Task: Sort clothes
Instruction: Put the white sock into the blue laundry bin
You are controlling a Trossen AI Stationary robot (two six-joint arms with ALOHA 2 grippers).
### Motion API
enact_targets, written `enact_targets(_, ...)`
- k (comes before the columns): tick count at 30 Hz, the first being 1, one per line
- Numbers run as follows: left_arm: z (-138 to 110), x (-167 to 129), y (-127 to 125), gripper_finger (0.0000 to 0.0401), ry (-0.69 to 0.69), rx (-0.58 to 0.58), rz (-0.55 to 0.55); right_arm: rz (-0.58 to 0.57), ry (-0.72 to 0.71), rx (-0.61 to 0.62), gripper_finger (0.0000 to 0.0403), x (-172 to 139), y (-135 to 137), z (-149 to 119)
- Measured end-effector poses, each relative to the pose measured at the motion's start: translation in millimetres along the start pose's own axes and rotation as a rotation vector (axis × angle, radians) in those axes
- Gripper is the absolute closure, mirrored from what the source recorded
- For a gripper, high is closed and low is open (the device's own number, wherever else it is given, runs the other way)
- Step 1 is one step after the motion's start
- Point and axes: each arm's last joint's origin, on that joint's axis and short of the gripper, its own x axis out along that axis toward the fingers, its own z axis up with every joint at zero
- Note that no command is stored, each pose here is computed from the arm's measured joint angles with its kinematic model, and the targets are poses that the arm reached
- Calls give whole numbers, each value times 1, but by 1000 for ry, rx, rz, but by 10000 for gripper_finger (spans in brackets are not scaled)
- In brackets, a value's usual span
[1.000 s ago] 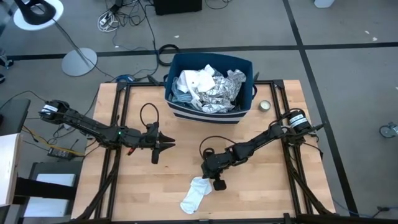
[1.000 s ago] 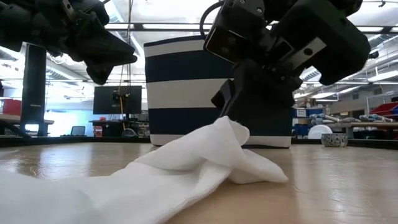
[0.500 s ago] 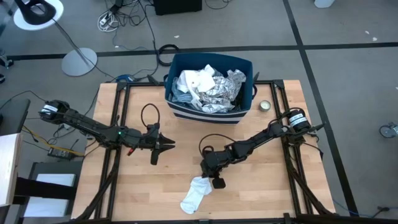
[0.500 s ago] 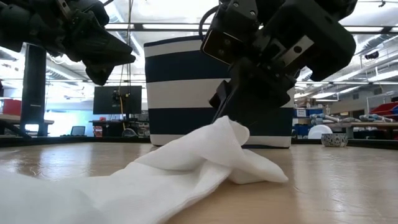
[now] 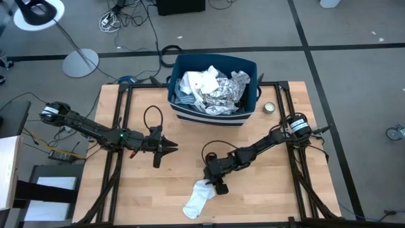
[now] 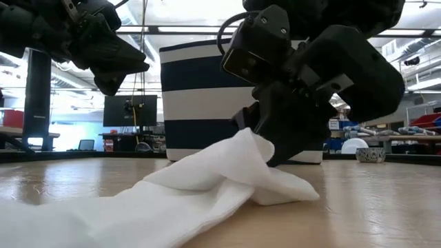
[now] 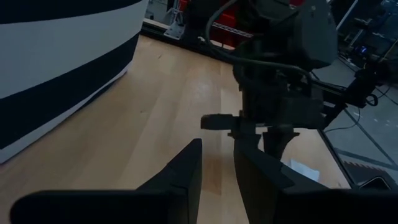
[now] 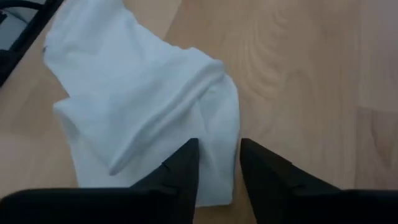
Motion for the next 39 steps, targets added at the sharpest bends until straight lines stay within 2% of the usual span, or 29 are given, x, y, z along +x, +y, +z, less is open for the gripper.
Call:
enact_targets(2, 0, 0, 0, 302, 4, 1, 1, -5, 9, -16, 295, 5, 3, -4)
enact_targets(6, -1, 0, 0, 302, 13, 4, 5, -43, 1, -48, 384, -1, 6, 0)
enact_targets(10, -1, 0, 1, 302, 10, 5, 9, -166, -19, -119, 393, -27, 2, 14)
enact_targets(16, -1, 0, 1, 302, 10, 11, 10, -386, -197, -189, 399, -101, -9, 57)
enact_targets(19, -1, 0, 1, 302, 6, 29, 8, -469, -346, -243, 400, -152, -10, 79)
enact_targets(25, 0, 0, 0, 302, -6, 31, 9, -779, -592, -273, 401, -251, -26, 101)
enact_targets(28, 2, 0, 0, 302, -25, 50, 12, -933, -659, -210, 401, -292, -43, 101)
enact_targets(32, 2, 0, 0, 302, -28, 51, 13, -1127, -624, -39, 400, -317, -72, 90)
enact_targets(39, 2, 0, 0, 302, -29, 51, 15, -1173, -508, 359, 377, -312, -117, 60)
